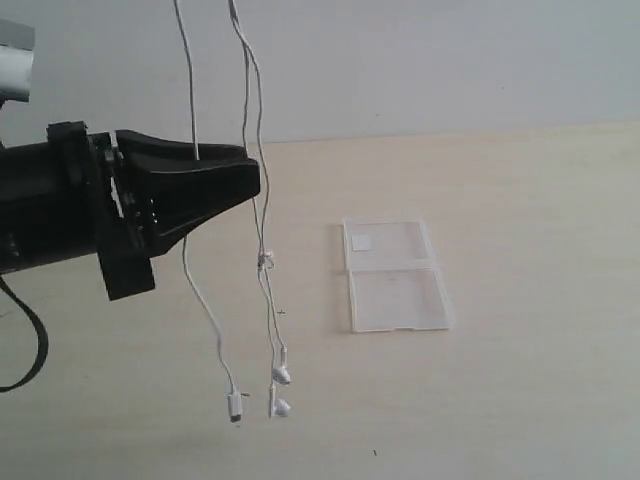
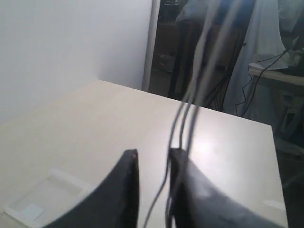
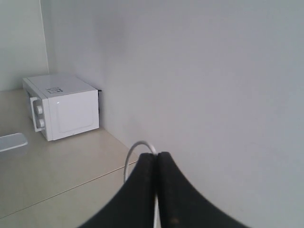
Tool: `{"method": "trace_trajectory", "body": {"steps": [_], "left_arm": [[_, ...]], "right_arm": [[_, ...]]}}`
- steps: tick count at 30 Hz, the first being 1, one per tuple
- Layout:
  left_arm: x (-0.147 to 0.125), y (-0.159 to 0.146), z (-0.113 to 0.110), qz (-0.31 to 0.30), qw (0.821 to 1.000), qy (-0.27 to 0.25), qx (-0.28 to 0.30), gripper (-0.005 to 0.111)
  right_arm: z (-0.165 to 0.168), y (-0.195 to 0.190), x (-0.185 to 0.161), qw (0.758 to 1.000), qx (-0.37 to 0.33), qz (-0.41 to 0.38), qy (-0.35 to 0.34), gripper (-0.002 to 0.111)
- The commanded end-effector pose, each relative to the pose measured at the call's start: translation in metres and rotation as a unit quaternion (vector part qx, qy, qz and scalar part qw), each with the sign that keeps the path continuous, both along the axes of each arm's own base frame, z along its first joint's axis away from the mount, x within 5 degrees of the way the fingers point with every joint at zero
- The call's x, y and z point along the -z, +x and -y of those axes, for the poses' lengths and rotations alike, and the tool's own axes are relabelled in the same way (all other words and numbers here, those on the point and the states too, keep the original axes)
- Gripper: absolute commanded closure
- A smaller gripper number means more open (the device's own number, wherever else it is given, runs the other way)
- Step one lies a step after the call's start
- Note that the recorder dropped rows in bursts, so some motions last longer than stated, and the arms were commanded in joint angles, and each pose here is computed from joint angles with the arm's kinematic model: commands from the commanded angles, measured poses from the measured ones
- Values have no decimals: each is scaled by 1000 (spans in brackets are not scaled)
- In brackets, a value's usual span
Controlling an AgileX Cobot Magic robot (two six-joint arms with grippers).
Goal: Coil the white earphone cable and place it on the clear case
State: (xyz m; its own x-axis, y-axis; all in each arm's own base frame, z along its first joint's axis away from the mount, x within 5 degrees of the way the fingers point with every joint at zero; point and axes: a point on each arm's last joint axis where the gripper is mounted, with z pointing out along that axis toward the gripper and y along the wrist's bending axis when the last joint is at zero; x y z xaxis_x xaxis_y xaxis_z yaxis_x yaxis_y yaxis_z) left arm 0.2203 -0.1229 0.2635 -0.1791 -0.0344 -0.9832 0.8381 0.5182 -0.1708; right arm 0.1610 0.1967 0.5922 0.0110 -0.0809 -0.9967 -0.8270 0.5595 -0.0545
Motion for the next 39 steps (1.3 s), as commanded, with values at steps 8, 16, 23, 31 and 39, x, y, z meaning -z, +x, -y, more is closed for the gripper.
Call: {"method": "trace_trajectory", "body": {"steps": [8, 16, 23, 31, 39], "left_arm": [[-6, -11, 9, 36, 995, -22, 88, 52], [-7, -6, 7, 34, 997, -32, 60, 52], [-7, 1, 8, 34, 998, -23, 42, 52], [-4, 7, 37, 27, 995, -19, 90, 85], [-8, 2, 31, 18, 997, 30, 75, 107]], "right_arm": [[-1, 0, -2, 1000, 1, 4, 10, 108], [-1, 0, -3, 1000, 1, 6, 12, 108], [0, 1, -5, 1000, 2, 12, 21, 108], [0, 0, -4, 1000, 2, 9, 17, 108], [11, -2, -5, 999, 32, 18, -2, 108]]}}
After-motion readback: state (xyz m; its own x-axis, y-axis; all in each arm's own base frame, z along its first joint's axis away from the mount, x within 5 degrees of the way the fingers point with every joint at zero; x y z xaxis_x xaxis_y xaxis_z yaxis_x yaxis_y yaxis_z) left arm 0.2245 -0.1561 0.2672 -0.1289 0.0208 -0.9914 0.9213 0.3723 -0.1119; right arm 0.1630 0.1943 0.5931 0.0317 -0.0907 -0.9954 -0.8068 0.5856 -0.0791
